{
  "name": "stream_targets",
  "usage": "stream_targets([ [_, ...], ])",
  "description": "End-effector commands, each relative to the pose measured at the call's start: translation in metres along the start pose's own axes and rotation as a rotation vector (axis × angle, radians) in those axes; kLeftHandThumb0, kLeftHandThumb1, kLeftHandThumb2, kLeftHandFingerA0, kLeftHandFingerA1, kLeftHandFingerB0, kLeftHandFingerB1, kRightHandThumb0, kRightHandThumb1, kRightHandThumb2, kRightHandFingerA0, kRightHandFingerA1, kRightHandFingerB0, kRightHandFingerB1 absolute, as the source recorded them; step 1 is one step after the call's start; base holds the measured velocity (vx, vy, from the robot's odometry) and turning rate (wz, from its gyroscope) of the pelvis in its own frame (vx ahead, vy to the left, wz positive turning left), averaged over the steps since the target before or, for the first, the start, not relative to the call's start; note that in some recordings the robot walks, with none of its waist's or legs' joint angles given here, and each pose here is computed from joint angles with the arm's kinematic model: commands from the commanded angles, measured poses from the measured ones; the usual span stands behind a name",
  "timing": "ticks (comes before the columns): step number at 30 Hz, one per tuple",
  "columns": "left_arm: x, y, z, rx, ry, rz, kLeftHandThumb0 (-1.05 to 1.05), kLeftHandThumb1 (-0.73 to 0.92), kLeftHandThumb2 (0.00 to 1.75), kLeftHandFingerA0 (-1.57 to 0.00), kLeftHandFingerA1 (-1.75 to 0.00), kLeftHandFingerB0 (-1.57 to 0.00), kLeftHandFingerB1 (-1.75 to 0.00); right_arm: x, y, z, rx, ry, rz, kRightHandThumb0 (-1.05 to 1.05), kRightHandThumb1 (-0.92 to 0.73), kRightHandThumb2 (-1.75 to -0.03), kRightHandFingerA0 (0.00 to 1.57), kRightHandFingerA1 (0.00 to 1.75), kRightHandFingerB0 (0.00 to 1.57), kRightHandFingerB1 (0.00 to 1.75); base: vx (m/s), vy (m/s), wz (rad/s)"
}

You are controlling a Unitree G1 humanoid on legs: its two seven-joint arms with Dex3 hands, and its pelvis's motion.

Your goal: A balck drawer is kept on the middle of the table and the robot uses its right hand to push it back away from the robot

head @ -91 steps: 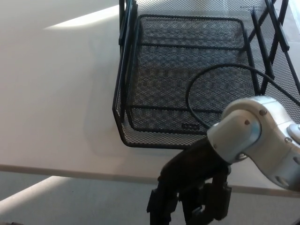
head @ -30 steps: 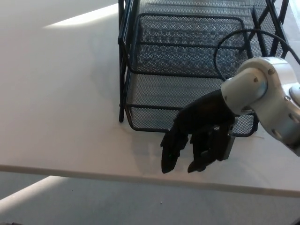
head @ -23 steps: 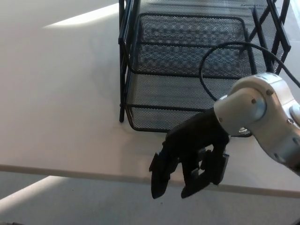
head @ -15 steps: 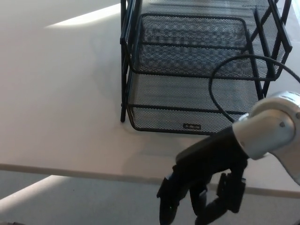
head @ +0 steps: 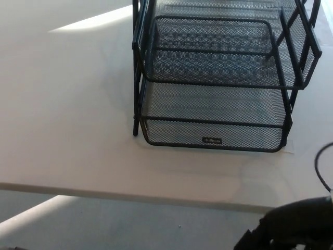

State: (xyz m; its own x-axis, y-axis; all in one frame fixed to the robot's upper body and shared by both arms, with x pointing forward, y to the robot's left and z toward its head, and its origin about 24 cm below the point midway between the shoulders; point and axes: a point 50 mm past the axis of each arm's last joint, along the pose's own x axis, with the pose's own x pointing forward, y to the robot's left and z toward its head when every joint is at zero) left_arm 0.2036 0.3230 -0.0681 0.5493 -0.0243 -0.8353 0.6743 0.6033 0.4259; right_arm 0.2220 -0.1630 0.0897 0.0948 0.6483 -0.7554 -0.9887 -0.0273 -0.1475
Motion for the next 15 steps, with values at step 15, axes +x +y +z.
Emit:
stream_targets([
  [15,-0.008,0.003,-0.013,0.002,0.024,0.006,-0.56,0.72,0.63,-0.5,-0.4,-0.33,-0.33,0.003,0.056,-0.148,0.595,0.153,-0.411,-0.53,-0.6,-0.87,0.52,0.54,0.38,0.49,0.0,0.0,0.0],
])
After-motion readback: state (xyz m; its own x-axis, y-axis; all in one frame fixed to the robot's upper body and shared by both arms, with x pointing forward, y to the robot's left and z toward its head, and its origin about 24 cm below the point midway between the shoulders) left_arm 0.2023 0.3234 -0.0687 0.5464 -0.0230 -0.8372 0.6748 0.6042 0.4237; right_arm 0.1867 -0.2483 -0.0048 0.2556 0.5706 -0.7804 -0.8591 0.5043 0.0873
